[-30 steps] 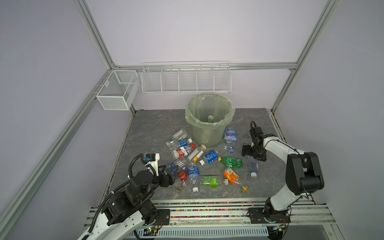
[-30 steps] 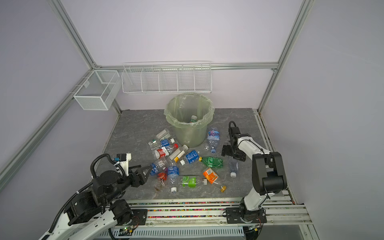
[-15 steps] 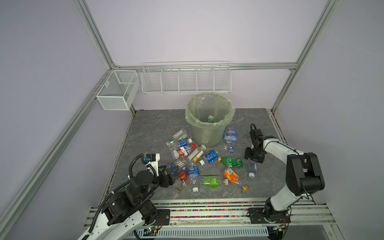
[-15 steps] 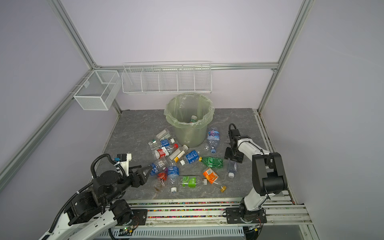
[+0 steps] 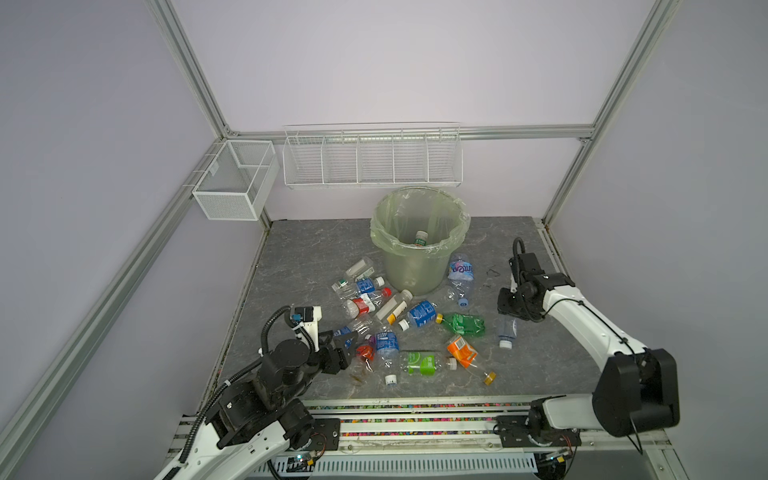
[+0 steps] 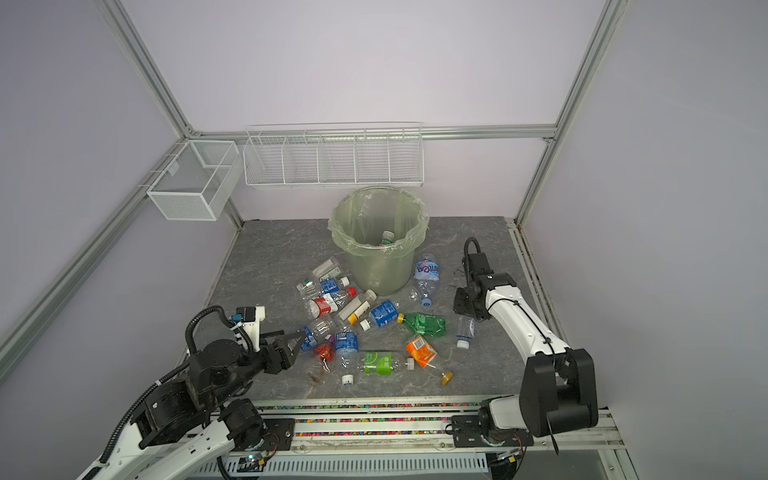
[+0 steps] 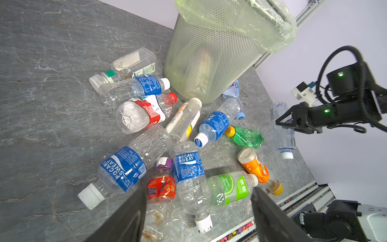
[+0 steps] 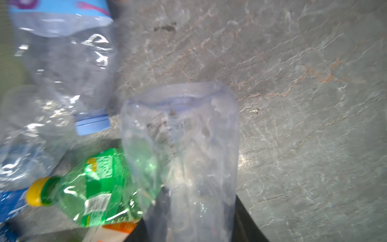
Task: Throw the plastic bottles in the bin
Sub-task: 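Lift the clear bottle with the right gripper and carry it over the bin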
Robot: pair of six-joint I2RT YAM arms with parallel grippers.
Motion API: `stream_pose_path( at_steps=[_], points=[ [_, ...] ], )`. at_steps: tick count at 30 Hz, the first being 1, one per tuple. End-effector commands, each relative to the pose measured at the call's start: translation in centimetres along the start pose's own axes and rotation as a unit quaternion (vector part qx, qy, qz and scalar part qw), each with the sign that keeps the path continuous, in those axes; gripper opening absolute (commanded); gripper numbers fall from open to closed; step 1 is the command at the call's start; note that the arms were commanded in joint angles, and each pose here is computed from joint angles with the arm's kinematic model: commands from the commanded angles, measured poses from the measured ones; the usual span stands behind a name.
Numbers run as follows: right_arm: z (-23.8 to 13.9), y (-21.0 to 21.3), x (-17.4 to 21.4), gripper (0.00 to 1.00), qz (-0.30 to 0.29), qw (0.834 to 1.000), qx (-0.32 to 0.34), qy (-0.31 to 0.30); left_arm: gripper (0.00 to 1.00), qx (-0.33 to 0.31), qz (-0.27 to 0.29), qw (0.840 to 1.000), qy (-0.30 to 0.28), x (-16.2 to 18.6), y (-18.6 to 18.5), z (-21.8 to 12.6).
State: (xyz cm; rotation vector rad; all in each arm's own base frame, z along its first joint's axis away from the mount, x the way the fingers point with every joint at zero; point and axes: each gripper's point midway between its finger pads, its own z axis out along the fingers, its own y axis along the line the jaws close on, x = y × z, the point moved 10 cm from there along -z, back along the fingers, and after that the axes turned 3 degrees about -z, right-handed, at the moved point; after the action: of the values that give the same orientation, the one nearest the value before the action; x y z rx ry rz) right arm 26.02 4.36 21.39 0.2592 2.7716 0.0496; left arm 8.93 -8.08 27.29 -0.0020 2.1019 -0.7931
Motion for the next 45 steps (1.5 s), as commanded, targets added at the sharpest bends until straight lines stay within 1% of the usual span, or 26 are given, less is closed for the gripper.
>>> stream_pose_path(
  at_steps=[1,4,7,13,16,20,24,27,30,34,37,45],
  points=[
    [-4.1,0.8,0.5,0.41,-0.026,0.999,-0.015,-0.043,0.77,0.002,-0.002,1.0,0.006,0.1,-0.1,0.3],
    [-7.6,1.3,1.0,0.41,-0.047,0.994,-0.038,-0.094,0.77,0.004,0.0,1.0,0.009,0.0,-0.3,0.6],
    [-10.9,1.7,1.7,0.42,-0.062,0.984,-0.076,-0.147,0.77,0.006,0.001,1.0,0.007,-0.1,-0.5,0.7],
    [-16.6,1.5,3.1,0.43,-0.074,0.956,-0.167,-0.232,0.76,0.006,0.007,1.0,0.005,-0.5,-0.8,0.9],
    [-19.0,1.4,3.7,0.43,-0.077,0.934,-0.219,-0.271,0.76,0.007,0.009,1.0,0.002,-0.7,-1.0,1.0],
    [-22.3,1.3,4.4,0.43,-0.081,0.897,-0.288,-0.327,0.76,0.008,0.012,1.0,-0.001,-0.9,-1.3,1.1],
    [-25.2,1.2,4.6,0.43,-0.077,0.86,-0.334,-0.378,0.76,0.007,0.014,1.0,-0.002,-1.1,-1.4,1.3],
    [-26.8,1.3,4.4,0.42,-0.08,0.841,-0.356,-0.4,0.75,0.008,0.014,1.0,-0.003,-1.2,-1.6,1.5],
    [-27.8,1.5,4.0,0.42,-0.084,0.826,-0.369,-0.418,0.75,0.008,0.016,1.0,-0.005,-1.3,-1.7,1.6],
    [-28.5,1.9,3.4,0.41,-0.088,0.809,-0.382,-0.438,0.75,0.008,0.016,1.0,-0.008,-1.3,-1.7,1.7],
    [-28.9,2.5,2.7,0.41,-0.094,0.801,-0.388,-0.445,0.75,0.007,0.018,1.0,-0.007,-1.3,-1.7,1.9],
    [-29.0,4.3,0.3,0.41,-0.108,0.798,-0.386,-0.45,0.75,0.004,0.021,1.0,-0.008,-1.4,-1.8,2.0]
  ],
)
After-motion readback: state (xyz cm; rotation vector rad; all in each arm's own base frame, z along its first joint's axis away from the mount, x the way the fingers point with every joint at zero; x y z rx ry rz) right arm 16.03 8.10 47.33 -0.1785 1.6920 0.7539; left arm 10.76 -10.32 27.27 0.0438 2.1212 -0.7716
